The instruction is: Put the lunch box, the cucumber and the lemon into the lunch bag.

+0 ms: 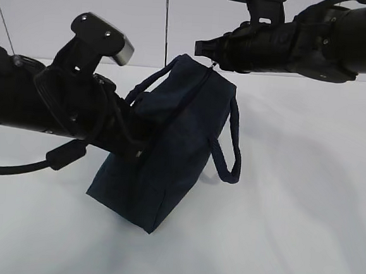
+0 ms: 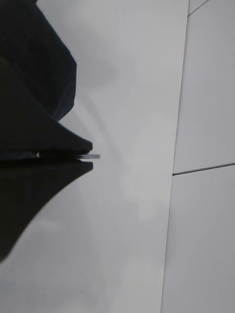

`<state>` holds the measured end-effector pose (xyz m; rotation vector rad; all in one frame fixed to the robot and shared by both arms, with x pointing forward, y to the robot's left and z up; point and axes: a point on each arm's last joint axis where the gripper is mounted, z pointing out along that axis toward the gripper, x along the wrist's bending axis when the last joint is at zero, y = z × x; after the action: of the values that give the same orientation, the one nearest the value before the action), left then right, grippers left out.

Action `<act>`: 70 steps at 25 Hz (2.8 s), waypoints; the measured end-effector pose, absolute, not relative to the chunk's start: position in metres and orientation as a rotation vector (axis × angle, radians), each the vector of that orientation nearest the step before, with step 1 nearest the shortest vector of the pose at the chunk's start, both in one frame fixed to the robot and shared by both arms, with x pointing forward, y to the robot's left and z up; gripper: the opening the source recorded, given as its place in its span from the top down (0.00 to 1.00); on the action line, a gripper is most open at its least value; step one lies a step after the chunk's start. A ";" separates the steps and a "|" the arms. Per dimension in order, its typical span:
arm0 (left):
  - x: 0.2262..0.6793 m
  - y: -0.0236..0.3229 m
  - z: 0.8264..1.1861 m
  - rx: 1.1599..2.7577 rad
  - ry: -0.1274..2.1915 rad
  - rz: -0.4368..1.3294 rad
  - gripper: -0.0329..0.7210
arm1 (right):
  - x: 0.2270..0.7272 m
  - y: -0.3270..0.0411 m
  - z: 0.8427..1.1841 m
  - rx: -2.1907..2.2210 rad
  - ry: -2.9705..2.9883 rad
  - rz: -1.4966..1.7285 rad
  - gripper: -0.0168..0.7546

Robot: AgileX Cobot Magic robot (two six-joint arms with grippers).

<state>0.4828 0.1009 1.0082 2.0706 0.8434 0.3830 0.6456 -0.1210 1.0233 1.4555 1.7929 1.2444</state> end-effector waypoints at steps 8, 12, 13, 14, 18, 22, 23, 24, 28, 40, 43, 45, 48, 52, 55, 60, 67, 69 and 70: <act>0.480 0.101 1.015 2.028 0.870 0.350 0.54 | 0.646 -0.120 1.024 1.467 1.788 1.261 0.98; 0.475 0.105 1.031 1.983 0.847 0.371 0.48 | 0.646 -0.121 1.024 1.468 1.786 1.262 0.98; 0.473 0.106 1.036 1.966 0.844 0.375 0.47 | 0.646 -0.121 1.024 1.468 1.786 1.262 0.98; 0.471 0.107 1.041 1.947 0.846 0.376 0.47 | 0.646 -0.121 1.024 1.469 1.786 1.265 0.98; 0.471 0.112 1.054 1.887 0.865 0.387 0.47 | 0.646 -0.121 1.024 1.477 1.782 1.272 0.98; 0.486 0.117 1.075 1.814 0.874 0.407 0.47 | 0.646 -0.120 1.024 1.498 1.772 1.295 0.98; 0.490 0.119 1.080 1.797 0.877 0.407 0.47 | 0.646 -0.120 1.024 1.503 1.770 1.300 0.98; 0.495 0.120 1.083 1.785 0.883 0.403 0.47 | 0.646 -0.120 1.024 1.507 1.768 1.302 0.98; 0.520 0.122 1.086 1.764 0.916 0.326 0.47 | 0.646 -0.119 1.025 1.519 1.762 1.316 0.98; 0.547 0.112 1.038 1.869 1.024 0.060 0.47 | 0.646 -0.118 1.024 1.521 1.764 1.330 0.98; 0.548 0.111 1.034 1.884 1.031 0.030 0.47 | 0.646 -0.118 1.024 1.527 1.761 1.333 0.98; 0.549 0.109 1.026 1.894 1.048 0.006 0.47 | 0.646 -0.118 1.024 1.534 1.757 1.336 0.98; 0.552 0.107 1.014 1.914 1.070 -0.029 0.47 | 0.646 -0.118 1.024 1.538 1.755 1.338 0.98; 0.554 0.107 1.010 1.917 1.083 -0.021 0.71 | 0.646 -0.118 1.024 1.541 1.754 1.339 0.98; 0.554 0.108 1.009 1.948 1.064 -0.006 0.92 | 0.646 -0.118 1.024 1.541 1.754 1.339 0.98; 0.547 0.109 1.006 2.059 0.971 -0.041 0.94 | 0.647 -0.118 1.019 1.541 1.766 1.325 0.98; 0.537 0.110 1.009 2.141 0.899 -0.102 0.94 | 0.652 -0.117 0.998 1.533 1.815 1.253 0.98; 0.533 0.112 1.015 2.155 0.876 -0.092 0.94 | 0.652 -0.116 0.995 1.535 1.822 1.244 0.98; 0.532 0.113 1.016 2.165 0.876 -0.091 0.94 | 0.653 -0.116 0.992 1.540 1.825 1.243 0.98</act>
<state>0.5323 0.1128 1.0156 2.1648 0.8755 -0.0914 0.6533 -0.1156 0.9924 1.5396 1.8249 1.2429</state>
